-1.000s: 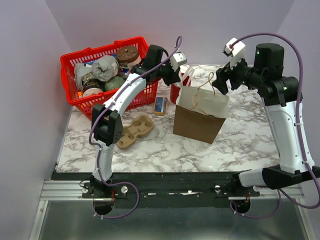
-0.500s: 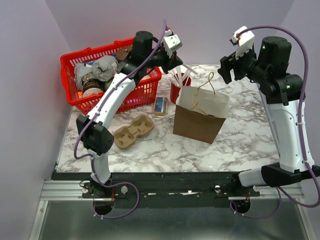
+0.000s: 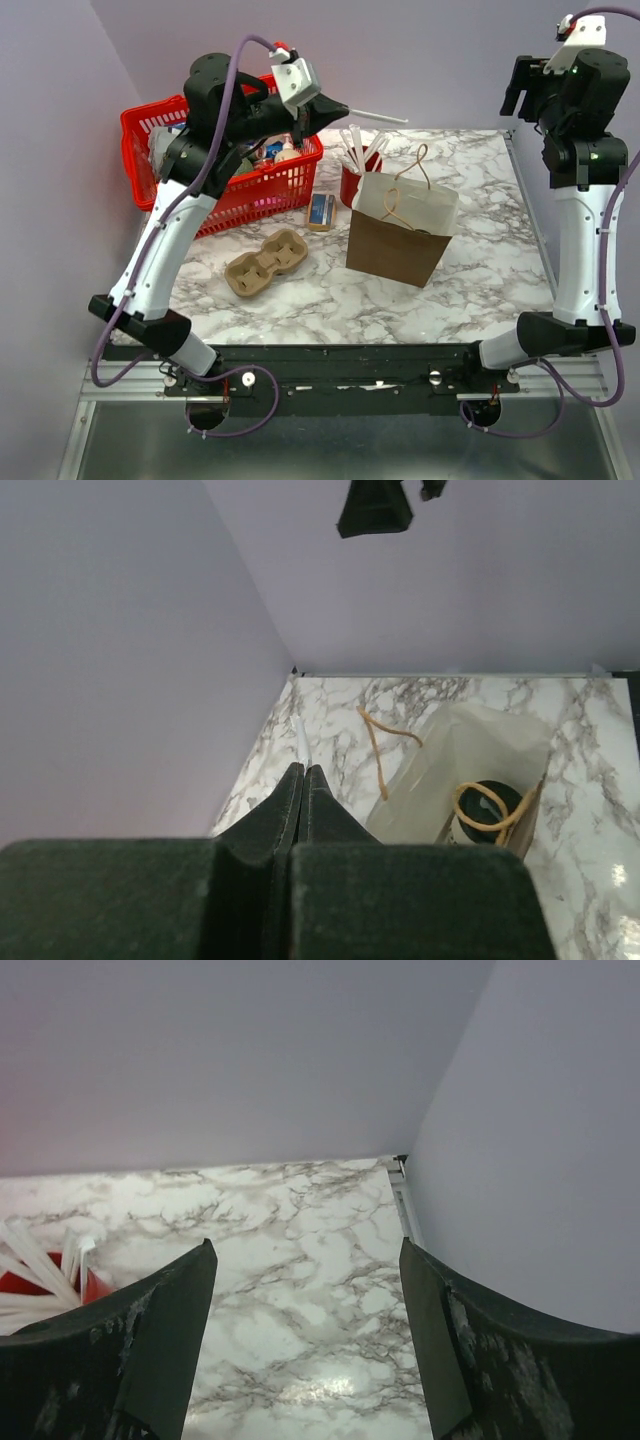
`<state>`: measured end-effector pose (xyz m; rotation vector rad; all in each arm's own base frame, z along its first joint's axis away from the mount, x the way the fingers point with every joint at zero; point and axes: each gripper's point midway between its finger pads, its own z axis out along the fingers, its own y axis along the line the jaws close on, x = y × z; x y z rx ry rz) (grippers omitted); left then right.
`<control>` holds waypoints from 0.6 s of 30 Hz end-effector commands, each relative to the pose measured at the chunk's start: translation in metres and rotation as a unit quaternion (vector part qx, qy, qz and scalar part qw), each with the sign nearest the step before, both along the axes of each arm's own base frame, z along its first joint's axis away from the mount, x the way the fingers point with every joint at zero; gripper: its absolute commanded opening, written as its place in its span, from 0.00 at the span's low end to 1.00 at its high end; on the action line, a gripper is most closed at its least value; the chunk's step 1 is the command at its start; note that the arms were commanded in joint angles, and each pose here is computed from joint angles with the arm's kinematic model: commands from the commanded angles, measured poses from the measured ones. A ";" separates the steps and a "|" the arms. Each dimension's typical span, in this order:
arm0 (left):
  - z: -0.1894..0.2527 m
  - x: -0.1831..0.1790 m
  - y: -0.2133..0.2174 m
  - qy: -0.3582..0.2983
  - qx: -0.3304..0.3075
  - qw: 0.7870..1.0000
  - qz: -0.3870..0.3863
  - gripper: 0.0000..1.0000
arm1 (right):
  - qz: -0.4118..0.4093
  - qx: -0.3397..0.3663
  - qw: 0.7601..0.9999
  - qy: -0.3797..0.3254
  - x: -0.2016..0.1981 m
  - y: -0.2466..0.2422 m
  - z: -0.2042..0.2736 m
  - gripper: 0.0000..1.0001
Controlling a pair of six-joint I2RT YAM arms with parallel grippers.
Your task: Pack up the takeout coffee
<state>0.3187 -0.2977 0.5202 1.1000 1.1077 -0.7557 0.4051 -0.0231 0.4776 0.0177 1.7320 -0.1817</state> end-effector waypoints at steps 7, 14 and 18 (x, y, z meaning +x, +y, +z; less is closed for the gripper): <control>-0.053 -0.071 0.004 0.052 0.064 0.995 -0.061 0.00 | -0.029 0.042 0.997 -0.051 0.004 -0.013 0.025 0.81; -0.102 -0.074 0.007 0.088 0.123 0.988 -0.038 0.00 | -0.009 0.045 0.998 -0.042 -0.006 -0.006 0.017 0.81; -0.109 -0.057 -0.008 0.107 0.133 0.985 -0.010 0.41 | 0.003 0.050 0.998 -0.034 -0.008 -0.001 0.010 0.81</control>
